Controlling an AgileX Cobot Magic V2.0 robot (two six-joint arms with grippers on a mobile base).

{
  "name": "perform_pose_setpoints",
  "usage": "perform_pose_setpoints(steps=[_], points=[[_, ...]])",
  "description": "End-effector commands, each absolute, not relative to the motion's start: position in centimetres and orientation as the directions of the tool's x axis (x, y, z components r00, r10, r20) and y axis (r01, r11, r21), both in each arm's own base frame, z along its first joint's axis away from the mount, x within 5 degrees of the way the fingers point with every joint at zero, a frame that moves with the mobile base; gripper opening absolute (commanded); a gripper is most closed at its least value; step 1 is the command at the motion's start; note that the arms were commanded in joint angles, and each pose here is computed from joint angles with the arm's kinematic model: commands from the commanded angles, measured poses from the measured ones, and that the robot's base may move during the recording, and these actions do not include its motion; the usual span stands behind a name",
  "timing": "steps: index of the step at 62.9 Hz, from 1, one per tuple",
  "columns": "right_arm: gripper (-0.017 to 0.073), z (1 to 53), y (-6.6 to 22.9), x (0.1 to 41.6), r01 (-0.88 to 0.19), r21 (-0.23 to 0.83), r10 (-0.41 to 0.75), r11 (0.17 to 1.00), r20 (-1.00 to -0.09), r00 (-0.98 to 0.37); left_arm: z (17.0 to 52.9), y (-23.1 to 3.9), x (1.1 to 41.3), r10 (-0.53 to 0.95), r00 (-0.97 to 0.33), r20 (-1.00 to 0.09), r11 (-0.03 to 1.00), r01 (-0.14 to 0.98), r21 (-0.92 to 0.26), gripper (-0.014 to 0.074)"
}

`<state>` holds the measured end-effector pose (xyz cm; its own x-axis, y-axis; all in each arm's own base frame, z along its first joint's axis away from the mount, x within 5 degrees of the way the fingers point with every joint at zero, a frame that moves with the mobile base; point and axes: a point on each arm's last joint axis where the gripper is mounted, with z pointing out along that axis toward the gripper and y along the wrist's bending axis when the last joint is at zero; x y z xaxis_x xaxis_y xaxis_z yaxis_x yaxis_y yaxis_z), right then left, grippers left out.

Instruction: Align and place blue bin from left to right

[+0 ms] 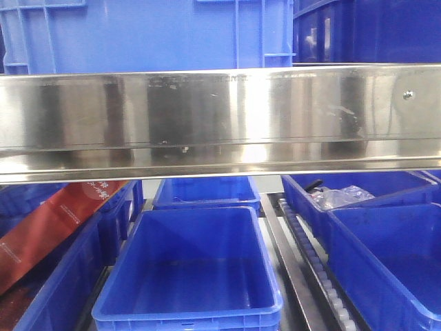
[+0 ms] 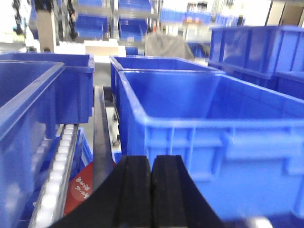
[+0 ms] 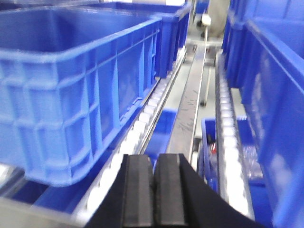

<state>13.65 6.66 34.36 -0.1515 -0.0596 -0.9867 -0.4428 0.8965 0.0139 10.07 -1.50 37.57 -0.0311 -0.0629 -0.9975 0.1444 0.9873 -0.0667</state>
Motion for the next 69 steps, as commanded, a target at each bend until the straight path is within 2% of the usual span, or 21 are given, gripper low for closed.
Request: perform_pose_setpoints(steps=[1, 9, 20, 69], points=[[-0.0151, 32.9, 5.6, 11.7, -0.433, -0.016, -0.043, 0.901, -0.998, -0.052, 35.9, -1.3, 8.4, -0.06, 0.004, -0.998, 0.987, 0.15, -0.059, -0.0111], [-0.0153, 30.4, 4.3, 9.0, -0.427, -0.033, -0.024, 0.903, -0.999, 0.028, 34.2, -1.0, 6.8, -0.062, 0.011, -0.998, 0.987, 0.149, -0.059, -0.0111], [-0.0153, 29.2, 3.4, 7.3, -0.426, -0.033, 0.001, 0.904, -0.997, 0.08, 33.8, -0.9, 6.0, -0.066, 0.037, -0.997, 0.987, 0.151, -0.06, -0.0111], [-0.0153, 29.3, 3.3, 7.0, -0.425, -0.033, 0.008, 0.905, -0.995, 0.095, 33.9, -0.9, 6.0, -0.067, 0.041, -0.997, 0.987, 0.151, -0.06, -0.0111]])
